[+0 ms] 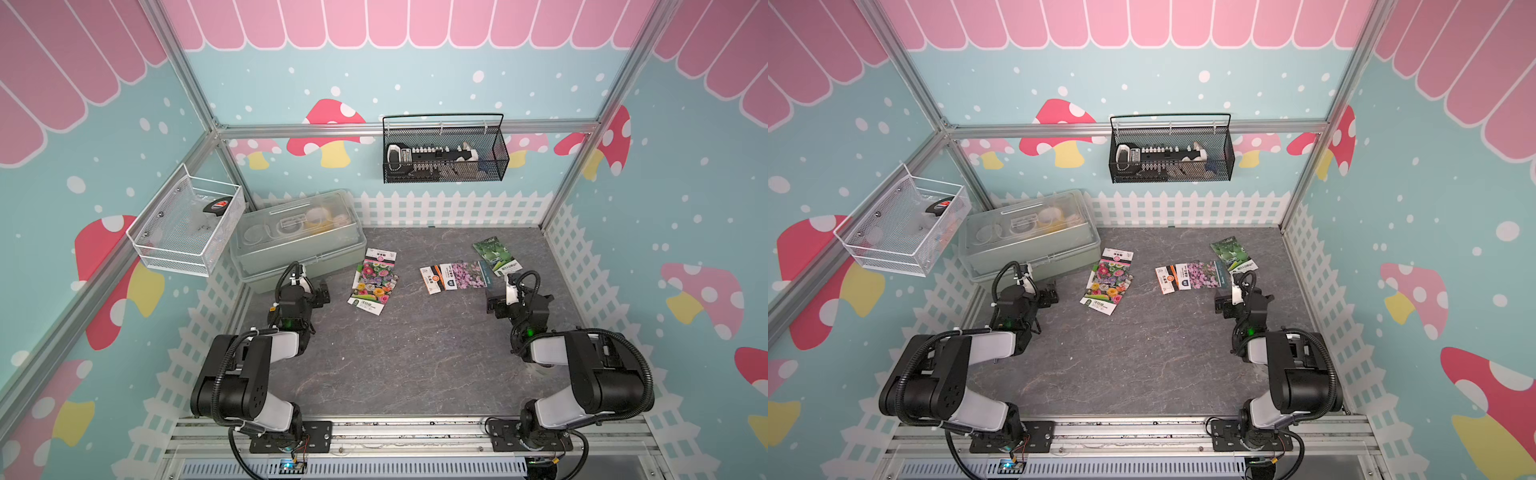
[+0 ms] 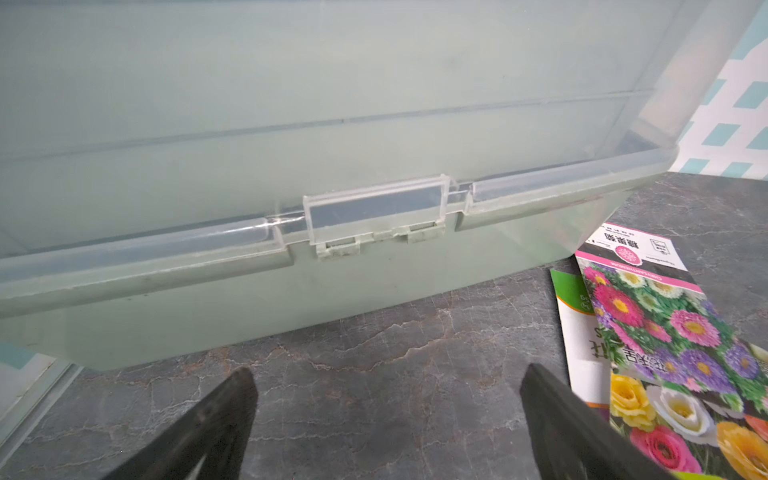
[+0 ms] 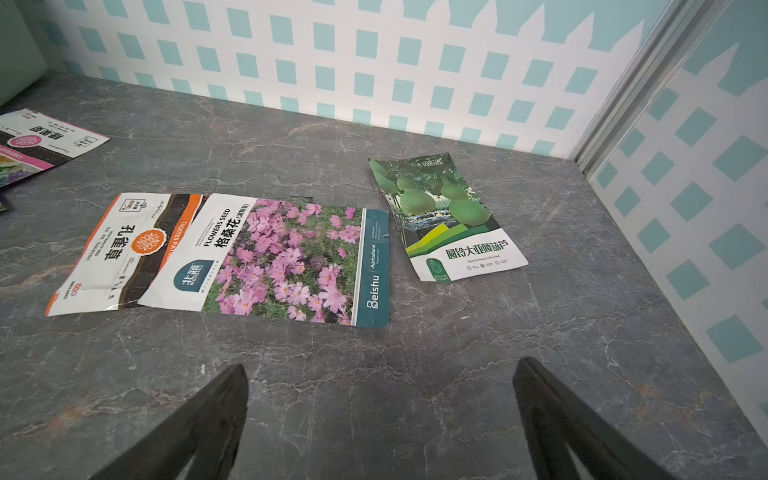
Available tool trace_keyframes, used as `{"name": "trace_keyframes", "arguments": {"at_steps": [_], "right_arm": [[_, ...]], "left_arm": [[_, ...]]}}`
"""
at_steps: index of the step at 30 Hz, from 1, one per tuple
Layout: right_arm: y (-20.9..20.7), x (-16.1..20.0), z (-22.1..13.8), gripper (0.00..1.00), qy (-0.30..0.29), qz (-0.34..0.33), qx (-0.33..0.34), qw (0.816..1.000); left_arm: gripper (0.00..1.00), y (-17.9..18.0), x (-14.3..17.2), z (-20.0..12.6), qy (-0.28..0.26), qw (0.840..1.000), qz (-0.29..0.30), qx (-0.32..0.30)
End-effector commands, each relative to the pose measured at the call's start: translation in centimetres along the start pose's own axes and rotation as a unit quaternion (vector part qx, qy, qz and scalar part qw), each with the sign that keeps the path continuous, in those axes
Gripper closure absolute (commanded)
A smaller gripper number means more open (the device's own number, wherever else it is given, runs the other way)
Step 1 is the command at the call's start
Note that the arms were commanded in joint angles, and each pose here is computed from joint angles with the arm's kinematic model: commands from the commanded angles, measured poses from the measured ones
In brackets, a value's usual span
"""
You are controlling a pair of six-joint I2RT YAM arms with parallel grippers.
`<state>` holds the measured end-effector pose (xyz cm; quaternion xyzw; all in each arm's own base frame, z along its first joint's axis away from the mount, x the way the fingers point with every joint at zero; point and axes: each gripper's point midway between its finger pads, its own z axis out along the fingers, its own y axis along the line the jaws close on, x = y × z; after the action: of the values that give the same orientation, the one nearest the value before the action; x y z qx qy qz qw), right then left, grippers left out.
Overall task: Arrange the seed packets in a row
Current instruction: Pick up the seed packet from the center of the board.
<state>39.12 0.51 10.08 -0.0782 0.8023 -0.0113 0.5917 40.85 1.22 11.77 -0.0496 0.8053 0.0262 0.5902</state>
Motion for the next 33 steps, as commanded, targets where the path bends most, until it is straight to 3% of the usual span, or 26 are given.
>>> {"name": "trace_keyframes", "arguments": {"at_steps": [1,33], "right_arm": [[0.12,-0.04,-0.21,0.01,-0.006,-0.011,-0.004,1.000],[-0.10,-0.29,-0.16,0.01,-0.006,-0.006,0.000,1.000]], "left_arm": [[0.01,-0.20,0.15,-0.11,-0.006,1.000,0.007,0.006],[0.01,-0.13,-0.23,-0.24,-0.009,1.000,0.014,-0.008]]}}
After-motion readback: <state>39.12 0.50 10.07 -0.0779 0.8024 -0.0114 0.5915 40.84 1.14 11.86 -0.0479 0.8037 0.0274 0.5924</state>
